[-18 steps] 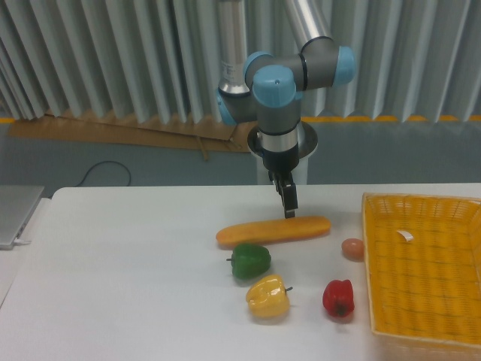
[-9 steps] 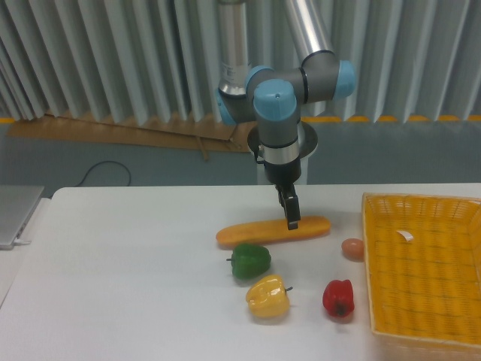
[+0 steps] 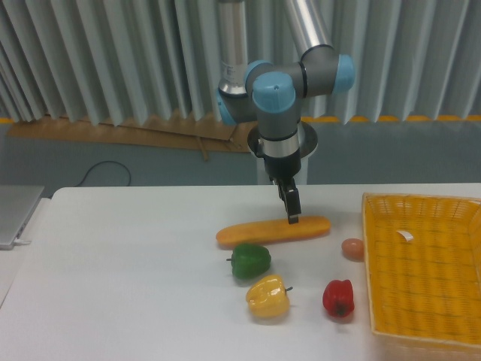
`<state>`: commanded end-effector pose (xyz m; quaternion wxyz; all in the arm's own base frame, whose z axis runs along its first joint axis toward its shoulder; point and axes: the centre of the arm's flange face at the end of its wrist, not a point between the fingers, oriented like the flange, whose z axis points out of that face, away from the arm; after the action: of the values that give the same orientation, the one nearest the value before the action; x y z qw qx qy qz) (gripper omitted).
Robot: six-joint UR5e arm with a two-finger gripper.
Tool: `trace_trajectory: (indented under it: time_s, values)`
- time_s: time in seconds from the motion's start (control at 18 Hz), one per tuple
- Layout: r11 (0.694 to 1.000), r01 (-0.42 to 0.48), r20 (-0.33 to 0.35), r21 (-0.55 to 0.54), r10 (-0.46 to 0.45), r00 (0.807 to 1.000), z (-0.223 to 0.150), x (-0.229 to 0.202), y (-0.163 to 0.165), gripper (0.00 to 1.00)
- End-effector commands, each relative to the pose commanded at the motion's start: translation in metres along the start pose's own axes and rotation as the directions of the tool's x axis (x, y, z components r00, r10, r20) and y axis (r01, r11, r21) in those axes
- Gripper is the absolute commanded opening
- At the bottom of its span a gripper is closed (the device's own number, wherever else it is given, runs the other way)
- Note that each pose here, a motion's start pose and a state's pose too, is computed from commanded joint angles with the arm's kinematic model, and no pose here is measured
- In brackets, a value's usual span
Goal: Place the bread in the basket
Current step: 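Reorient the gripper above the bread loaf's middle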
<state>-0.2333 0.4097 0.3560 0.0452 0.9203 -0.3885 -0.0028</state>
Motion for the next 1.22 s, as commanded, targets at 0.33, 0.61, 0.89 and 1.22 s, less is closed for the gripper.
trace_trajectory:
  time_s: [0.33, 0.61, 0.89, 1.22]
  values:
    - [1.000, 0.004, 0.047, 0.001, -0.004, 0.999, 0.008, 0.012, 0.000, 1.00]
    - [0.999, 0.027, 0.110, -0.029, -0.023, 0.994, 0.019, 0.009, -0.001, 1.00]
    - [0.999, 0.034, 0.135, -0.042, -0.028, 0.991, 0.029, -0.003, 0.000, 1.00]
    - [0.996, 0.035, 0.120, -0.081, -0.025, 0.992, 0.042, -0.022, 0.002, 1.00]
